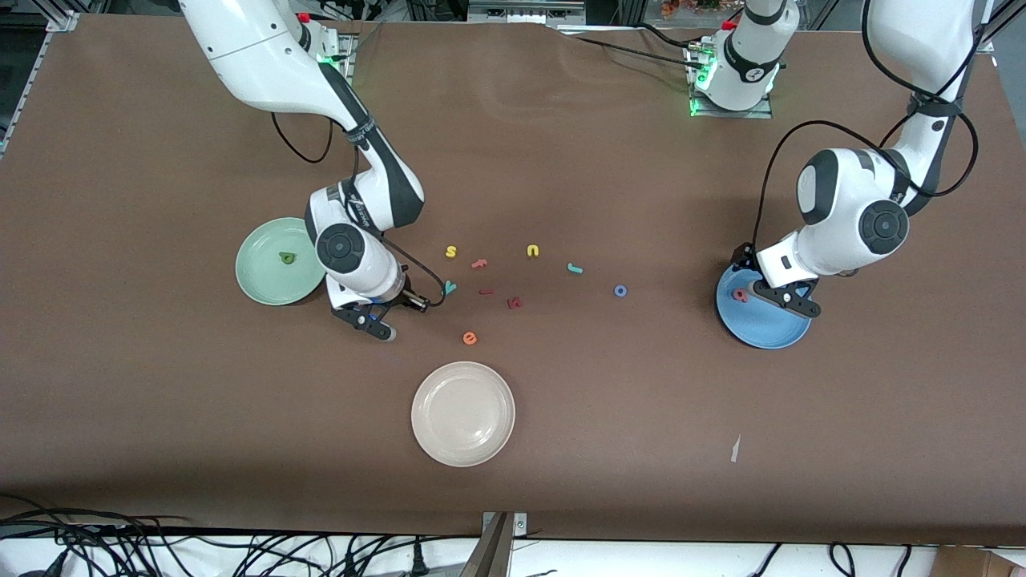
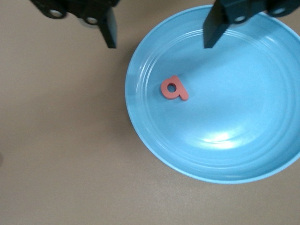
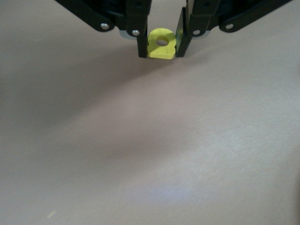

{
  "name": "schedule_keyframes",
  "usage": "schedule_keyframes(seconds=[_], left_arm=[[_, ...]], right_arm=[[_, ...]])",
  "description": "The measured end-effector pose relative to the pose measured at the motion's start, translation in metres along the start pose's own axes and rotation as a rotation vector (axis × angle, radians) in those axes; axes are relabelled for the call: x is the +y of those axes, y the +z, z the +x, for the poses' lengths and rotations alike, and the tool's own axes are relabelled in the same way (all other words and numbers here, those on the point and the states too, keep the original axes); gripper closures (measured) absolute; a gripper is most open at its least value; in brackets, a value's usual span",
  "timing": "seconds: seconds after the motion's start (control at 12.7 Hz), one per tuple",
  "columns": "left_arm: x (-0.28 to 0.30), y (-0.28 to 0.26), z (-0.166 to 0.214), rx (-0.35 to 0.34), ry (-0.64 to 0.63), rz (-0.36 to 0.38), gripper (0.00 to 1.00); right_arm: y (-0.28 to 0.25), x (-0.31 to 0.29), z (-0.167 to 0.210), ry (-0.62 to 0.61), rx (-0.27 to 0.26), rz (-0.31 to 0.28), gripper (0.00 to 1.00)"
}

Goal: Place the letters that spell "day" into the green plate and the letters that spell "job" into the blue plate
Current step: 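Release the pink b on the blue plate while the right gripper carries yellow, then release the yellow letter onto the green plate with the right gripper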

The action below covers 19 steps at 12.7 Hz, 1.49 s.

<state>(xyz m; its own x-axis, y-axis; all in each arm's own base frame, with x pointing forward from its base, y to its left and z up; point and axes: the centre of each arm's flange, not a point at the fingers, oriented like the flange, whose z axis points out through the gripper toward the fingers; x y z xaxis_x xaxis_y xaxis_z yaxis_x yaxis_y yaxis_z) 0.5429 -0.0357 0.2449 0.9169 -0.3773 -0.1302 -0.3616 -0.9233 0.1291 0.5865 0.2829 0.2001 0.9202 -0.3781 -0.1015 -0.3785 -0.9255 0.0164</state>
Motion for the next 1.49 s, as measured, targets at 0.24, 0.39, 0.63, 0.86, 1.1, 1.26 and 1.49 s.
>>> schedule_keyframes(seconds=[0.24, 0.39, 0.63, 0.86, 1.1, 1.26, 1.49], left_arm=[[0.029, -0.007, 0.01, 0.018, 0.038, -0.009, 0.0], [0.075, -0.005, 0.022, 0.046, 0.03, -0.092, 0.0], [0.136, -0.001, 0.035, 0.073, 0.005, -0.155, 0.01], [0.181, 0.013, 0.043, 0.093, -0.018, -0.132, 0.03], [0.216, 0.04, 0.048, 0.106, -0.024, -0.108, 0.04], [0.221, 0.051, 0.051, 0.12, -0.05, -0.096, 0.07], [0.232, 0.055, 0.054, 0.143, -0.116, -0.091, 0.1]], right_arm=[[-0.049, 0.051, 0.023, -0.181, -0.078, -0.09, 0.72], [-0.067, 0.096, 0.033, -0.268, -0.101, -0.103, 0.72], [-0.061, 0.172, 0.03, -0.366, -0.158, -0.11, 0.72], [-0.025, 0.233, 0.024, -0.409, -0.134, -0.097, 0.72], [0.0, 0.245, 0.007, -0.369, -0.15, -0.066, 0.72], [0.001, 0.241, 0.004, -0.348, -0.156, -0.04, 0.72], [0.004, 0.239, 0.002, -0.331, -0.164, -0.024, 0.57]])
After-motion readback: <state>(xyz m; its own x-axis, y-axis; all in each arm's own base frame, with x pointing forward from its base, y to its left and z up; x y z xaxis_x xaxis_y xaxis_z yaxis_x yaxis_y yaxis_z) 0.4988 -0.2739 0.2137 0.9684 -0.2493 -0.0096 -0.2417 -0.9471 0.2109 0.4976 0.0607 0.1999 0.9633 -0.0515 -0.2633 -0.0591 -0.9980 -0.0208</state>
